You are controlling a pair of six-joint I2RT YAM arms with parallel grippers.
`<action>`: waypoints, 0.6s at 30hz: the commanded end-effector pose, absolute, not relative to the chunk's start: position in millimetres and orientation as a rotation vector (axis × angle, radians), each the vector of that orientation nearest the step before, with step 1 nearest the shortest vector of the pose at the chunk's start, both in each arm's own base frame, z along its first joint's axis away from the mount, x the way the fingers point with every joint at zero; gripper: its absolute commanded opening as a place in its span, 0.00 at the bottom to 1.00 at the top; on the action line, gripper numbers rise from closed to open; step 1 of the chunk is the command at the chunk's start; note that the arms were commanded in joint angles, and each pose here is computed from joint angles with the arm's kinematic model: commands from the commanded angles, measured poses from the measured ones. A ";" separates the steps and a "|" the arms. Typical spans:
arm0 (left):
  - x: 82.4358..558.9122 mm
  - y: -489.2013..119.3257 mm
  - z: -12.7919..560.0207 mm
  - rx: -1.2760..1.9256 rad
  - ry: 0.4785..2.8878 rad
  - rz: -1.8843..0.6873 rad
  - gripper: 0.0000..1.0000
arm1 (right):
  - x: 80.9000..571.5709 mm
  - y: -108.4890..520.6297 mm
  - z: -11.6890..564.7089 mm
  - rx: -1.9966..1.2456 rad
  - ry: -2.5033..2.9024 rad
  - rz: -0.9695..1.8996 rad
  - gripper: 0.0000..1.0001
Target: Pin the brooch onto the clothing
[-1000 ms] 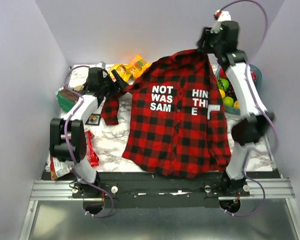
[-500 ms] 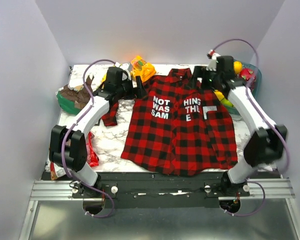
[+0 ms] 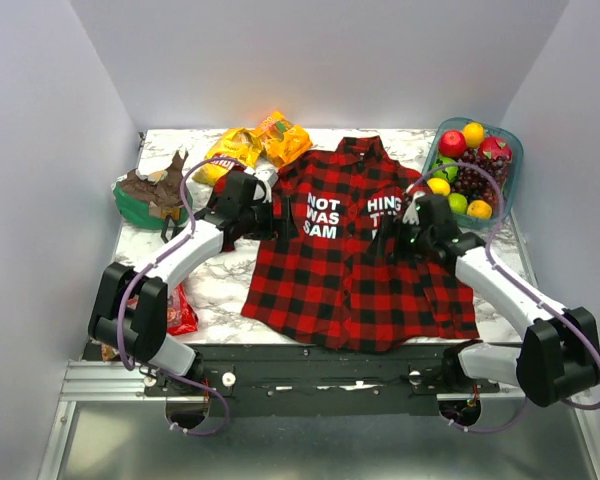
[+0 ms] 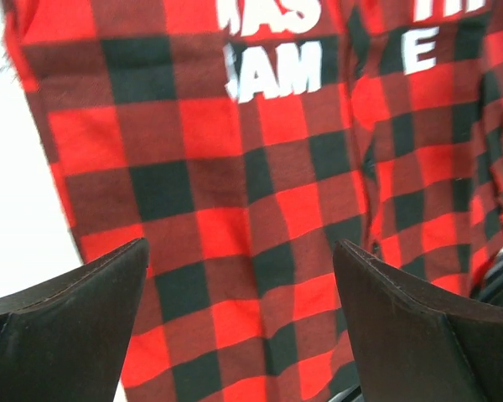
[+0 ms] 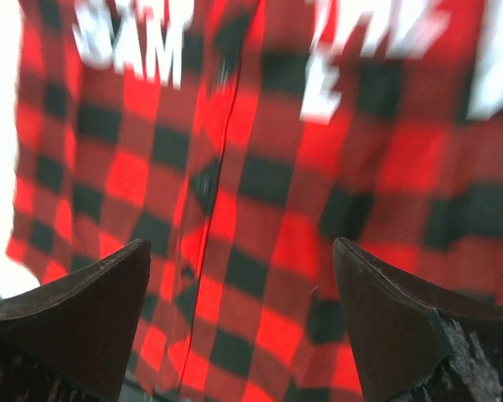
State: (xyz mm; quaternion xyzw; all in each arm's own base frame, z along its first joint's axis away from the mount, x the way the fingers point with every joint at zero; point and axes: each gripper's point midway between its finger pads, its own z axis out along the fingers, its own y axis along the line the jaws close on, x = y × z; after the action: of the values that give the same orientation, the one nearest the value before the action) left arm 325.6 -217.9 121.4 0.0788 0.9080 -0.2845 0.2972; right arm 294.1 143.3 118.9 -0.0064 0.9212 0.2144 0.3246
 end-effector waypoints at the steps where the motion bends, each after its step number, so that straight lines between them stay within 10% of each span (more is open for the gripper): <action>1: 345.6 -259.2 169.8 0.236 2.231 -0.911 0.97 | 274.1 170.8 102.1 0.024 2.422 0.639 0.95; 18: 349.4 -260.1 52.3 -0.171 2.366 -1.081 0.90 | 226.8 216.9 48.6 -0.114 2.542 0.649 0.99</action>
State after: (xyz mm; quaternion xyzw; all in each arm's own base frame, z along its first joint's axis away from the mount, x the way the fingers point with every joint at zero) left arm 352.5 -267.3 66.6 -0.0098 0.8853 -0.3711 0.2800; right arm 226.2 207.2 56.9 -0.0460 0.9376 0.2373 0.2500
